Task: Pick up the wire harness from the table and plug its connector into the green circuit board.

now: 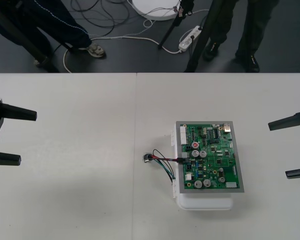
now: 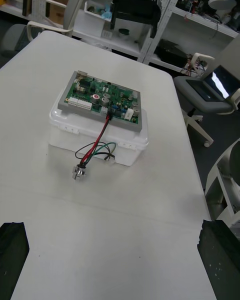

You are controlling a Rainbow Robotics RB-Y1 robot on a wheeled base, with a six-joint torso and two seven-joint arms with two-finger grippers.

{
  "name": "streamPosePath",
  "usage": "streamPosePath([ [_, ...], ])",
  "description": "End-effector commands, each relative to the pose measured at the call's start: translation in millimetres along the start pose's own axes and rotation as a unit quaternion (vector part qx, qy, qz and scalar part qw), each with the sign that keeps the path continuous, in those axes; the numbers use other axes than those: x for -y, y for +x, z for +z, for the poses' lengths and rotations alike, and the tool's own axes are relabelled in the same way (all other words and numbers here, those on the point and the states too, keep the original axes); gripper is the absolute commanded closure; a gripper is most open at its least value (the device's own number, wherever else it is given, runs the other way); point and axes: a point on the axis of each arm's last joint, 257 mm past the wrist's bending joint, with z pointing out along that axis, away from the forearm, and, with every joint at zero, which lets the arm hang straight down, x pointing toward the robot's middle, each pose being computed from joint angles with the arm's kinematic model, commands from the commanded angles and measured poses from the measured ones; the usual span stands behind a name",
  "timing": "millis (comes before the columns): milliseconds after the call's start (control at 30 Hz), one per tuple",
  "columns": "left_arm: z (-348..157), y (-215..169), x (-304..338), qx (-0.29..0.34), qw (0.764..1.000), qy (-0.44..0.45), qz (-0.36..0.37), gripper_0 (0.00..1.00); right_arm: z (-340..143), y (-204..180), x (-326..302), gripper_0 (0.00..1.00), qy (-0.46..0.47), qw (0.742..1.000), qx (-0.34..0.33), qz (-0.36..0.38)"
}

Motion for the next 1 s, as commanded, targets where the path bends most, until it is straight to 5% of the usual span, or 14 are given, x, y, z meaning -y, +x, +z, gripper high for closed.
streamPosePath([
  [33,-10.3,-10.0,11.8,-0.021,0.999,0.02,0.038,0.0,-2.7,-15.5,3.3,0.0,-0.003,1.0,0.004,-0.01],
  [800,-7.9,-15.8,5.6,-0.027,0.998,0.019,0.052,0.0,-6.3,-22.6,4.6,0.0,0.008,0.999,-0.03,-0.023],
  [1000,-7.9,-15.8,5.6,-0.027,0.998,0.019,0.052,0.0,-5.0,-25.4,13.7,0.0,0.025,0.996,-0.026,-0.076],
])
